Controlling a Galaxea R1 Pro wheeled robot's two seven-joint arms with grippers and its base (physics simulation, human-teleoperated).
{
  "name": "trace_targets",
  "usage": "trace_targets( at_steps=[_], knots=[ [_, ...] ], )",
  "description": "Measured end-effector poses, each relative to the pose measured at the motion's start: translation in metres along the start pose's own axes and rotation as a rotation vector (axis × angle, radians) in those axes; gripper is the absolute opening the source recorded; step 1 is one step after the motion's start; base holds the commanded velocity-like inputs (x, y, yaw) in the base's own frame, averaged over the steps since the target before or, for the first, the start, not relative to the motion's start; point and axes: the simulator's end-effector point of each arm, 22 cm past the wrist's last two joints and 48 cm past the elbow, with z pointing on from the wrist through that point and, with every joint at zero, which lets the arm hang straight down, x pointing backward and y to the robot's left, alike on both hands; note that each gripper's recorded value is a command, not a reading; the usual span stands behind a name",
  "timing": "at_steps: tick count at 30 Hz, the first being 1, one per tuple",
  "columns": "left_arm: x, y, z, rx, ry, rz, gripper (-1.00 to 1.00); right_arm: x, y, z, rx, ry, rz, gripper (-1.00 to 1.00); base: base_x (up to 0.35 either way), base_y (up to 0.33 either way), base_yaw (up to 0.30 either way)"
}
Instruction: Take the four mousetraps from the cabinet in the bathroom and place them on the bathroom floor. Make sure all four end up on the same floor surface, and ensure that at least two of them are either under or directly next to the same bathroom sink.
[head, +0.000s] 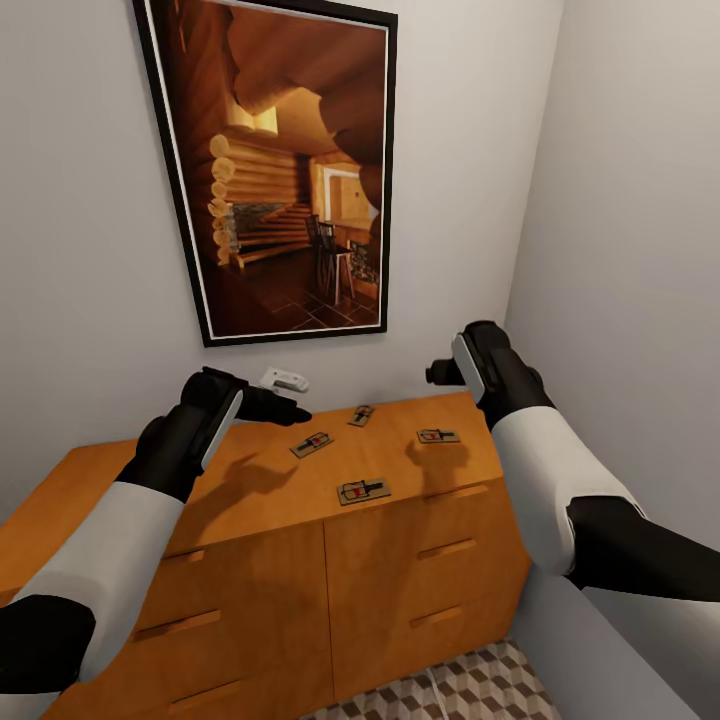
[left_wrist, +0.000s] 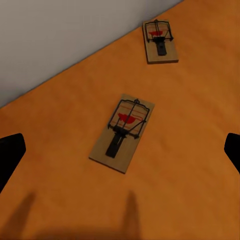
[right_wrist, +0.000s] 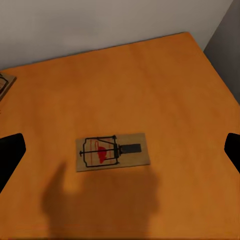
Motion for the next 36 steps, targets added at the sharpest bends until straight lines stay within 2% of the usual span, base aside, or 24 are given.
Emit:
trace_targets(
  at_steps=[14,19,26,36],
  knots=[
    [0.002,-0.001,0.001,0.005,0.005,-0.003,1.00,0.004,0.009,0.003,-0.047,0.010,-0.012,1.00,0.000,0.000,0.000],
    [0.001,-0.002,0.002,0.008,0.003,-0.003,1.00,0.003,0.019,0.002,-0.082,0.002,-0.062,1.00,0.000,0.000,0.000],
    [0.001,-0.003,0.002,0.010,0.001,-0.003,1.00,0.004,0.021,0.003,-0.112,0.000,-0.130,1.00,0.000,0.000,0.000],
    [0.002,-0.003,0.003,0.012,0.002,-0.004,1.00,0.006,0.016,0.004,-0.122,0.003,-0.160,1.00,0.004,0.000,0.000]
  ],
)
